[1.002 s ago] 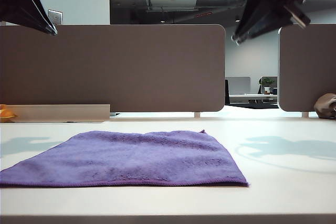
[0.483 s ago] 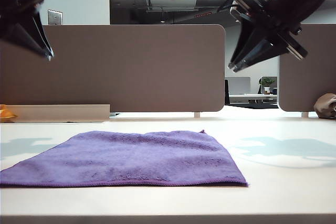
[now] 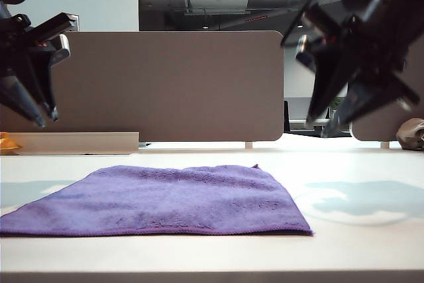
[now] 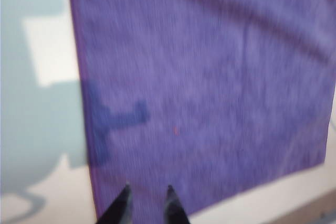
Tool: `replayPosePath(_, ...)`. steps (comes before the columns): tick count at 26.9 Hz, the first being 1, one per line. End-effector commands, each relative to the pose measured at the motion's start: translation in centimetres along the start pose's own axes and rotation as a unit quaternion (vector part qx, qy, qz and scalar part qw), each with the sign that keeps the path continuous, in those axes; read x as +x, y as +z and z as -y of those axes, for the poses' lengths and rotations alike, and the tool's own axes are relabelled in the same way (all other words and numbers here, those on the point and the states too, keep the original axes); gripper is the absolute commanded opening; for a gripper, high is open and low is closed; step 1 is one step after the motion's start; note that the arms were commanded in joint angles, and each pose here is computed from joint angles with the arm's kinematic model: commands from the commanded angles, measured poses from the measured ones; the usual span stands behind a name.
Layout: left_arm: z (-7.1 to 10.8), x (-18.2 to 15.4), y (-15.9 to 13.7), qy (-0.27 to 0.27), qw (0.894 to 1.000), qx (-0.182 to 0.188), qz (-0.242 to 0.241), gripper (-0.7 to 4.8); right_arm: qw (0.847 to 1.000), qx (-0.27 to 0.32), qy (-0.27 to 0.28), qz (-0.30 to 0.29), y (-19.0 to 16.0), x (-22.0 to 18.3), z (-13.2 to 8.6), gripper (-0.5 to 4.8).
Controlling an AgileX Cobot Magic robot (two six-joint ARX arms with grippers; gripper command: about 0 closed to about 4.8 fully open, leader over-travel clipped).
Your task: Fold the bottom of the cloth upward, then fold it vertically to form a square shape.
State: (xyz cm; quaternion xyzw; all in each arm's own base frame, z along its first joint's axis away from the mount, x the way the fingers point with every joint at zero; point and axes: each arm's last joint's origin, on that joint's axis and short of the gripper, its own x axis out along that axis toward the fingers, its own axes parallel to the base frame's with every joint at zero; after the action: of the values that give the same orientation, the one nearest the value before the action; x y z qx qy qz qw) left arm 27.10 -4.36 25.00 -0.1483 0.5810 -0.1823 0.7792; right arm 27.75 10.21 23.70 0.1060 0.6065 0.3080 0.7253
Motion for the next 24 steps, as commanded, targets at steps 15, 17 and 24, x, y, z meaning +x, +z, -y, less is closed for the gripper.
replayPosePath(15, -2.1, 3.7, -4.6, -0.039, 0.994, -0.002, -0.106, 0.81, 0.997, -0.014, 0.031, -0.071, -3.1, 5.4, 0.3, 1.81)
replayPosePath(17, -2.3, 3.9, -4.8, -0.020, 0.994, -0.002, -0.109, 0.81, 0.997, -0.012, 0.031, -0.074, -3.2, 5.5, 0.4, 1.81)
replayPosePath(24, -2.6, 3.8, -5.1, 0.022, 0.992, -0.007, -0.126, 0.81, 0.996, -0.003, 0.030, -0.089, -3.9, 5.8, 0.7, 1.81)
